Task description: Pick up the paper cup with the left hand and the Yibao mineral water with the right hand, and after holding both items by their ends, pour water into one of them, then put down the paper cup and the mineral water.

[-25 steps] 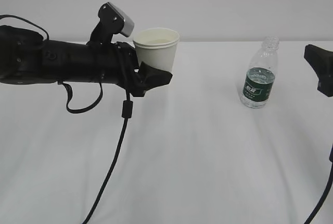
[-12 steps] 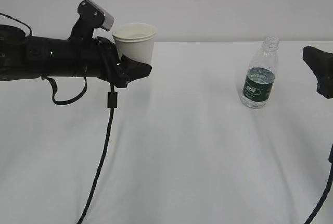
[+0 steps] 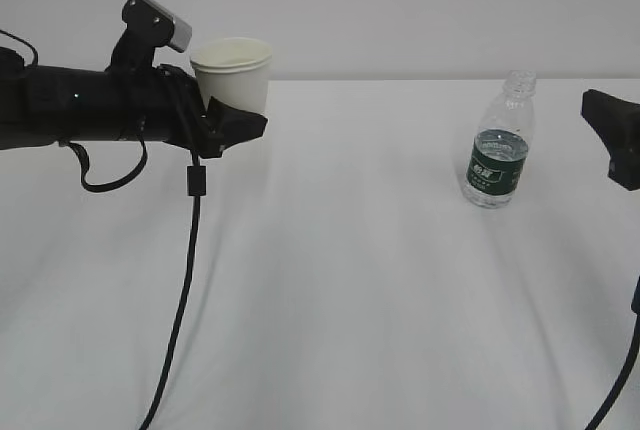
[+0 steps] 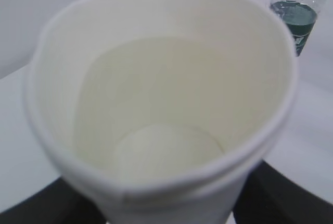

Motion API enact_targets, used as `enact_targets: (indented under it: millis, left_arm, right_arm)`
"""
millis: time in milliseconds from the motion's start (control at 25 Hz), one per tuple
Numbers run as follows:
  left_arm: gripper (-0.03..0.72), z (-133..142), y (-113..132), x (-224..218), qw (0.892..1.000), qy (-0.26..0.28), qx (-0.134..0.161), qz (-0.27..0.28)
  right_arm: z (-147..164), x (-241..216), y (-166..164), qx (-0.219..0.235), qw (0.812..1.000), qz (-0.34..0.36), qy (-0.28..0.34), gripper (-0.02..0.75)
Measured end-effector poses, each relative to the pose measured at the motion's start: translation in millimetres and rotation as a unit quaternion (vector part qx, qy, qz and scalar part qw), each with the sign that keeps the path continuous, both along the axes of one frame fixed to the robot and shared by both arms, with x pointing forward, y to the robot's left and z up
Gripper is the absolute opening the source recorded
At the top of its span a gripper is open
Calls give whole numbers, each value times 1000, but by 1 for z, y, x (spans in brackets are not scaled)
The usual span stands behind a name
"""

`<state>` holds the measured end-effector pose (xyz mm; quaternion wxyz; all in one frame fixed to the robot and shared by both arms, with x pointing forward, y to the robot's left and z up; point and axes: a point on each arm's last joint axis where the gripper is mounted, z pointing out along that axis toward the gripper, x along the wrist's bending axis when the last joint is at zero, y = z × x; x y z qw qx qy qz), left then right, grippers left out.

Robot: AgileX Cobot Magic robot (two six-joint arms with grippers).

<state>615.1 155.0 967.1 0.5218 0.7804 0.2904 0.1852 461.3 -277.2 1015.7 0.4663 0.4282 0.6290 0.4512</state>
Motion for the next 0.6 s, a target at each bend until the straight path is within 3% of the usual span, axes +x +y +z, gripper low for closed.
enact_targets:
  millis: [600]
  left_arm:
    - [445,0,28,10,999,1,-5,42]
  right_arm:
    - [-1,0,0,-3,1000,1,6,591]
